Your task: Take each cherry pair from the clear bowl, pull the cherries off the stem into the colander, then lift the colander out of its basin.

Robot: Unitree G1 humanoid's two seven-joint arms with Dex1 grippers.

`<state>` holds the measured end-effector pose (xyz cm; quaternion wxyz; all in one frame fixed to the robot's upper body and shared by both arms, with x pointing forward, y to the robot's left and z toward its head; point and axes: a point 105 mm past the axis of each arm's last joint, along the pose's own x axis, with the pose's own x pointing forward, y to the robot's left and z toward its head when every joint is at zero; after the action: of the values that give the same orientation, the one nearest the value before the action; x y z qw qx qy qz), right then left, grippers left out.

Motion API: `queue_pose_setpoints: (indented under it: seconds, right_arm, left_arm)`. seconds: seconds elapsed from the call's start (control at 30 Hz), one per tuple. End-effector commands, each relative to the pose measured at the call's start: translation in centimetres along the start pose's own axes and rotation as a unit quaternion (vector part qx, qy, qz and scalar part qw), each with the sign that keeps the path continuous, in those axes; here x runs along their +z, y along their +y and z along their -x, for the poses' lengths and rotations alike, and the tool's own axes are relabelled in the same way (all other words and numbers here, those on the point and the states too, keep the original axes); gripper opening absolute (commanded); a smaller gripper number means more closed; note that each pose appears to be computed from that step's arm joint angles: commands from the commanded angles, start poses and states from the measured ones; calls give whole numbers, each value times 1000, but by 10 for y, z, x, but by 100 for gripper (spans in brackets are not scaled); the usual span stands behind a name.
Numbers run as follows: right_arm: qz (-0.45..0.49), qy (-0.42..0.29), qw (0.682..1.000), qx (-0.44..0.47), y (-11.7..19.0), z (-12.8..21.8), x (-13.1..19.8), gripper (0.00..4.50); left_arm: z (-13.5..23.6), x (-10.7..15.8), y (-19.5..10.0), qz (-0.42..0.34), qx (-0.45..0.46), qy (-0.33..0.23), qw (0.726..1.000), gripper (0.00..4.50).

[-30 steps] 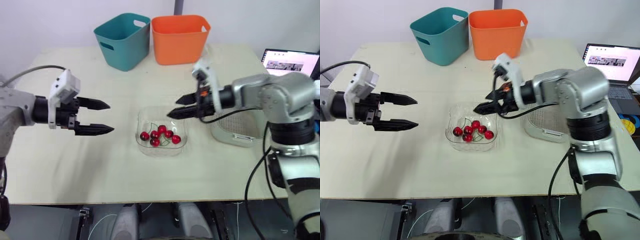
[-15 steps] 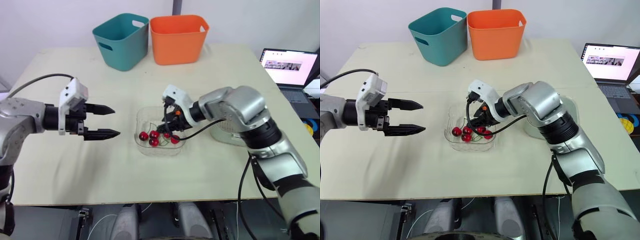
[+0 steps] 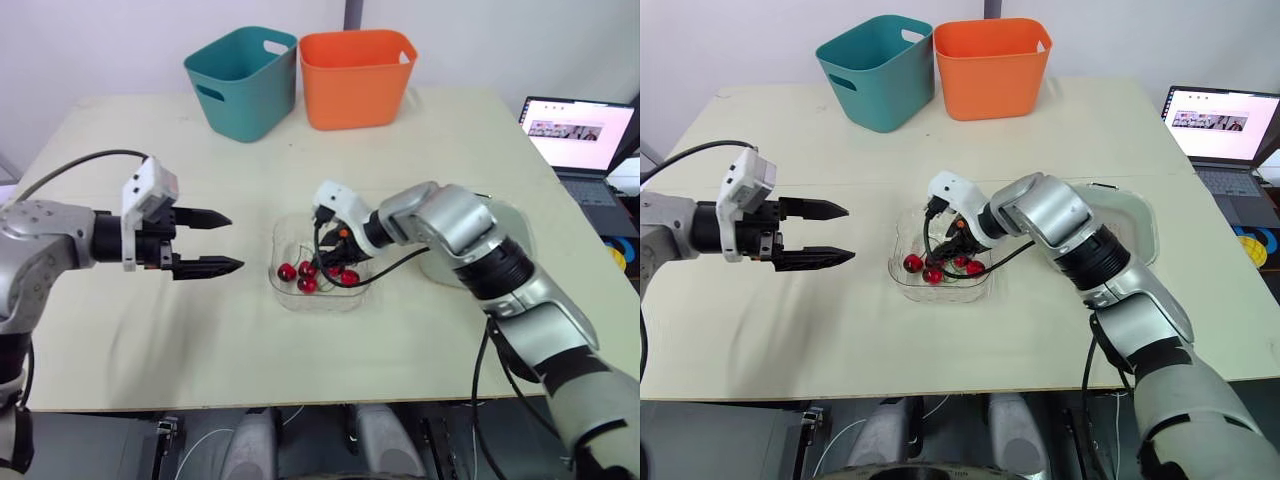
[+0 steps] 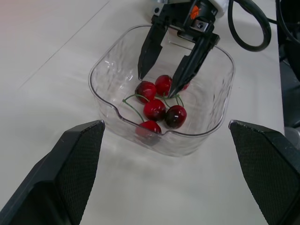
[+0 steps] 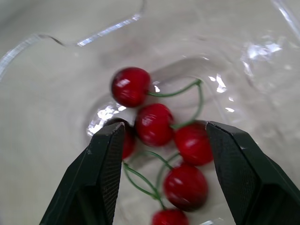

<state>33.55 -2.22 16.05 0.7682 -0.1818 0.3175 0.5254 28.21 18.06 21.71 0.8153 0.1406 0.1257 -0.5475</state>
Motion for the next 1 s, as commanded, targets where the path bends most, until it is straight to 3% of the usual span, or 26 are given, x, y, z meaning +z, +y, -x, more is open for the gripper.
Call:
queue_pose_setpoints:
  seconds: [0.03, 0.6, 0.8, 1.0]
  right_arm:
    - [-4, -22, 1000, 20, 8, 10, 17, 289]
    - [15, 30, 999, 5, 9, -14, -6, 289]
    - [-28, 31, 999, 0, 6, -24, -9, 289]
    - [4, 33, 999, -36, -2, -25, -10, 289]
  left_arm:
    - [5, 15, -1, -29, 9, -15, 999, 450]
    - [1, 18, 1, -37, 25, -26, 999, 450]
    - [1, 18, 5, -40, 34, -31, 998, 450]
    - [1, 15, 5, -36, 32, -29, 998, 450]
